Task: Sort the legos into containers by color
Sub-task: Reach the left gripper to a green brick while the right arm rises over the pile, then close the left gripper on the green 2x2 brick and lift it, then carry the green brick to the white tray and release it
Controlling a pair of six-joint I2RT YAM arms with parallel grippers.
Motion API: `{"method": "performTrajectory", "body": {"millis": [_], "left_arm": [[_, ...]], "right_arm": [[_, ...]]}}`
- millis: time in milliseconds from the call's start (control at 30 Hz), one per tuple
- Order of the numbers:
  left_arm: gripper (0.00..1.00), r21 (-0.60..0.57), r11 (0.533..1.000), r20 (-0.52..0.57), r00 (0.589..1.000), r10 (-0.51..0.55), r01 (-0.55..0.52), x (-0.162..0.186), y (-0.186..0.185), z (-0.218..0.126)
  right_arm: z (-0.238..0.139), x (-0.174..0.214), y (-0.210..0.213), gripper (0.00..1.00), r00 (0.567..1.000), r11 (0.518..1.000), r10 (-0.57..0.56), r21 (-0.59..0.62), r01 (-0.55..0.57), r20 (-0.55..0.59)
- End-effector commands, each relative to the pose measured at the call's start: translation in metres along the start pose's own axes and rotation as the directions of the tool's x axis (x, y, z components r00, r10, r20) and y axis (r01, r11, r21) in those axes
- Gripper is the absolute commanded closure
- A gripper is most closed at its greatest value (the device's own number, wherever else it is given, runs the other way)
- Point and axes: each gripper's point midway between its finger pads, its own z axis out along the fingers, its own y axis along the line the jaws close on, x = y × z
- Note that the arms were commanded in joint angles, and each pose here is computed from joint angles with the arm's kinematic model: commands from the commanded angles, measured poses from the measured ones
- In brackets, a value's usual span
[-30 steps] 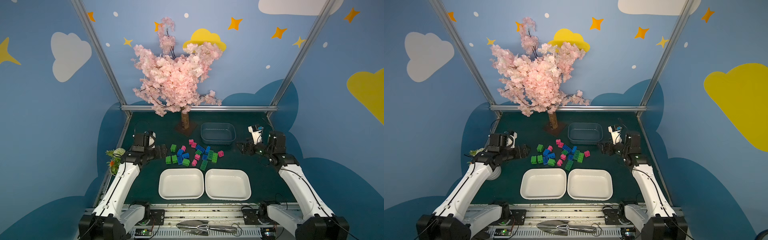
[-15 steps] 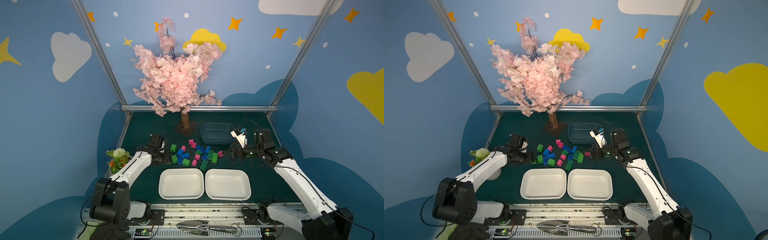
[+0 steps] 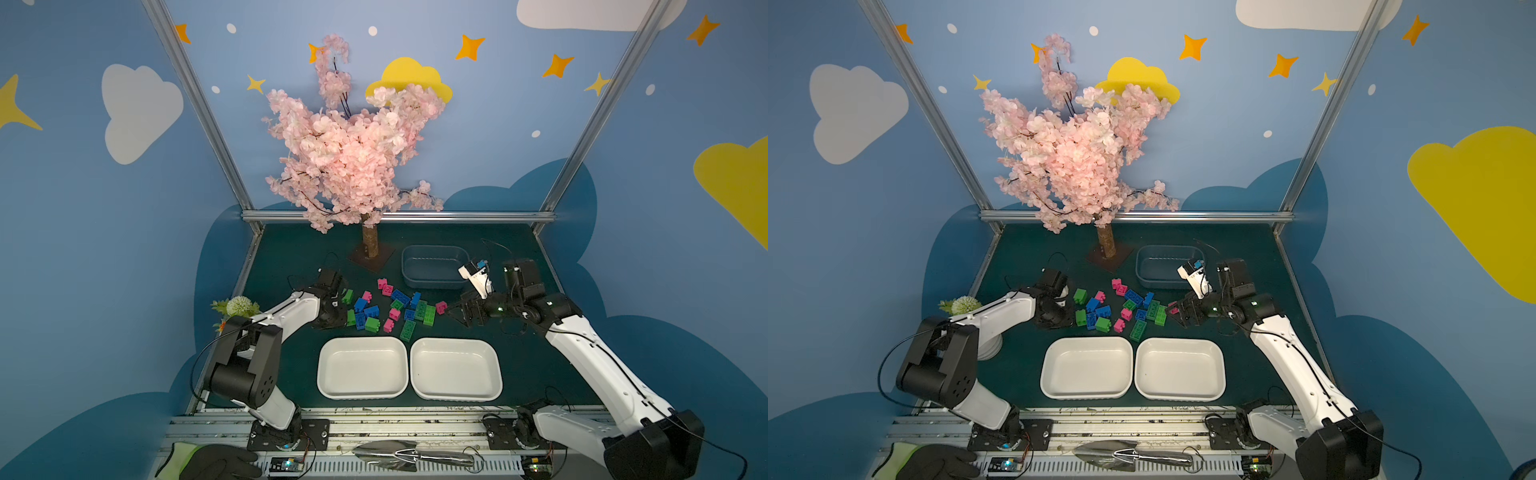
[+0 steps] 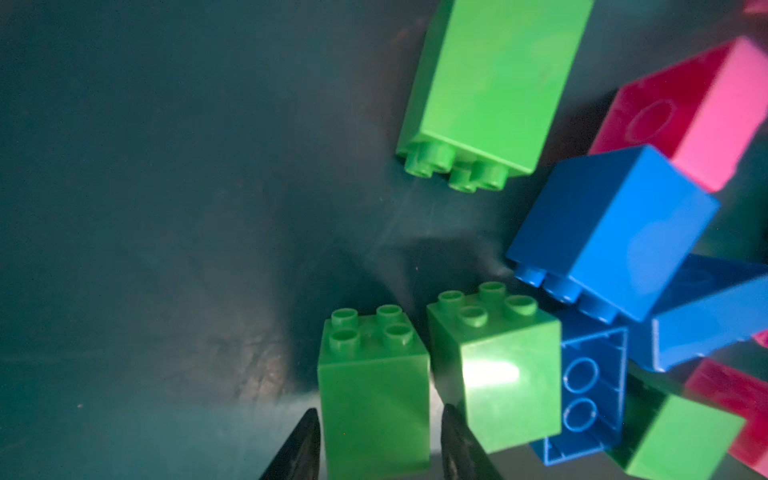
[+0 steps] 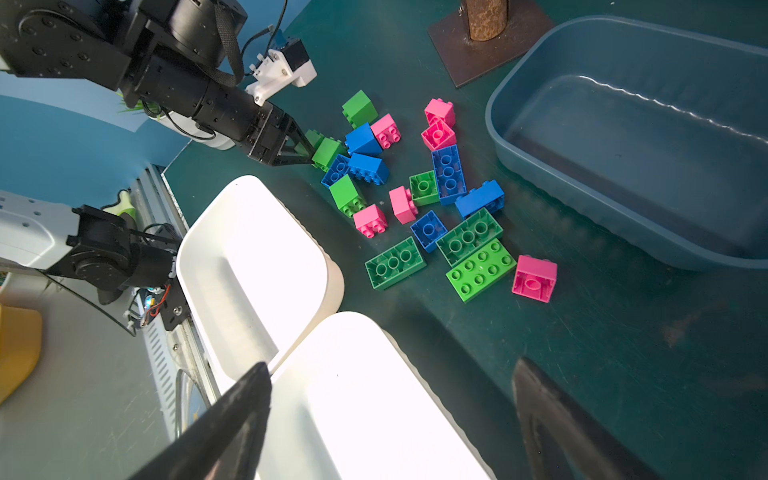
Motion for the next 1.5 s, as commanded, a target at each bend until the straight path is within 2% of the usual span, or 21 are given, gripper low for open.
{"method": "performTrajectory", "body": {"millis": [0, 133, 300, 400, 567, 733, 933, 1133, 1300, 1467], "left_arm": [[0.56, -0.021, 1.000, 0.024, 1.000, 0.001, -0.001, -0.013, 0.000, 0.002], [0.60, -0.039, 0.999, 0.020, 1.000, 0.004, -0.003, -0.017, 0.001, 0.007], [0.75, -0.031, 1.000, 0.017, 1.000, 0.003, -0.002, -0.019, -0.001, 0.009], [0.75, -0.031, 0.999, 0.021, 1.000, 0.012, -0.012, -0.021, -0.002, 0.001], [0.74, -0.020, 0.999, 0.070, 0.997, 0.035, -0.034, -0.035, -0.008, -0.042], [0.74, 0.021, 0.999, 0.077, 0.996, 0.047, -0.049, -0.032, -0.015, -0.094], [0.75, 0.139, 0.990, 0.019, 0.999, 0.026, -0.028, 0.008, -0.032, -0.141], [0.75, 0.129, 0.991, -0.073, 0.997, -0.023, 0.032, 0.070, -0.036, -0.159], [0.75, 0.084, 0.995, -0.133, 0.990, -0.043, 0.055, 0.118, -0.034, -0.145], [0.76, 0.061, 0.991, -0.087, 0.990, -0.111, 0.117, 0.118, -0.029, -0.108]], "right_arm": [[-0.002, -0.005, -0.001, 0.10, 1.000, 1.000, -0.014, 0.011, 0.014, -0.004], [-0.001, -0.006, -0.002, 0.10, 1.000, 1.000, -0.013, 0.015, 0.013, -0.005], [-0.001, -0.006, -0.003, 0.10, 1.000, 1.000, -0.009, 0.017, 0.009, -0.005], [-0.003, -0.007, -0.004, 0.10, 1.000, 1.000, -0.016, 0.027, 0.015, 0.010], [-0.006, -0.012, -0.009, 0.10, 0.999, 0.998, -0.014, 0.056, 0.011, 0.040], [-0.004, -0.016, -0.010, 0.10, 0.999, 0.999, -0.012, 0.044, 0.010, 0.053], [-0.002, -0.021, -0.009, 0.10, 0.998, 1.000, -0.019, 0.026, 0.017, 0.059], [0.001, -0.019, -0.009, 0.10, 0.998, 0.999, -0.034, 0.013, 0.034, 0.043], [0.003, -0.017, -0.015, 0.10, 0.998, 0.998, -0.059, 0.027, 0.059, 0.021], [0.004, -0.019, -0.018, 0.10, 0.998, 0.998, -0.057, 0.023, 0.056, 0.022]]}}
